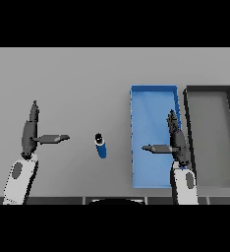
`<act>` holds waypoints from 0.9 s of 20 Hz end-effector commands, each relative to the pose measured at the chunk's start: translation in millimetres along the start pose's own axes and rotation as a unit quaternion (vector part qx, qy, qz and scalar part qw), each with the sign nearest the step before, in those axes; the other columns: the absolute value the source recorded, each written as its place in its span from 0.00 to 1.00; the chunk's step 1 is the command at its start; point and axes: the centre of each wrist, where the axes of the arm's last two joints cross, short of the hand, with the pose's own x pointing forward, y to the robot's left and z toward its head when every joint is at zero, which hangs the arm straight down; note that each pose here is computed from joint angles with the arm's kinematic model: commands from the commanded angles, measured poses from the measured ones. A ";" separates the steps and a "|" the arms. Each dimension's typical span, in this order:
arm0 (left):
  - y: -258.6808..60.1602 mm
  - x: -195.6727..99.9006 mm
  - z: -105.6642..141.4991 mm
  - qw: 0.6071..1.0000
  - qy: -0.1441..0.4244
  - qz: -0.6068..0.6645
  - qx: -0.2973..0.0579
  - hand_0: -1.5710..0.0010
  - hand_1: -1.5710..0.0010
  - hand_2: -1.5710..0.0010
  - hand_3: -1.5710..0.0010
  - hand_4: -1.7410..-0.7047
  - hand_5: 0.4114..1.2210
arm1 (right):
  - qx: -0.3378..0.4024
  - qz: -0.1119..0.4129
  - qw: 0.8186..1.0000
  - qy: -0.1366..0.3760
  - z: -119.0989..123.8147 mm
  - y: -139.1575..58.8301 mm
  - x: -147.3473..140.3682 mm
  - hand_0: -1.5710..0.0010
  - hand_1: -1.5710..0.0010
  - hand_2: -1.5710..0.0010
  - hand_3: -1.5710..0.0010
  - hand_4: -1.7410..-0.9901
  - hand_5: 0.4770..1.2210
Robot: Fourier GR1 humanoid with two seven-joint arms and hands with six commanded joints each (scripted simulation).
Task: Pick up the blue pipe and place it into the blue bin.
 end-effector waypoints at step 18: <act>34.3 -2.8 29.2 0.966 -0.044 -0.081 -0.240 1.00 1.00 1.00 1.00 0.71 0.19 | 0.050 0.158 0.984 -0.061 26.1 -27.3 15.3 1.00 1.00 1.00 1.00 0.75 0.19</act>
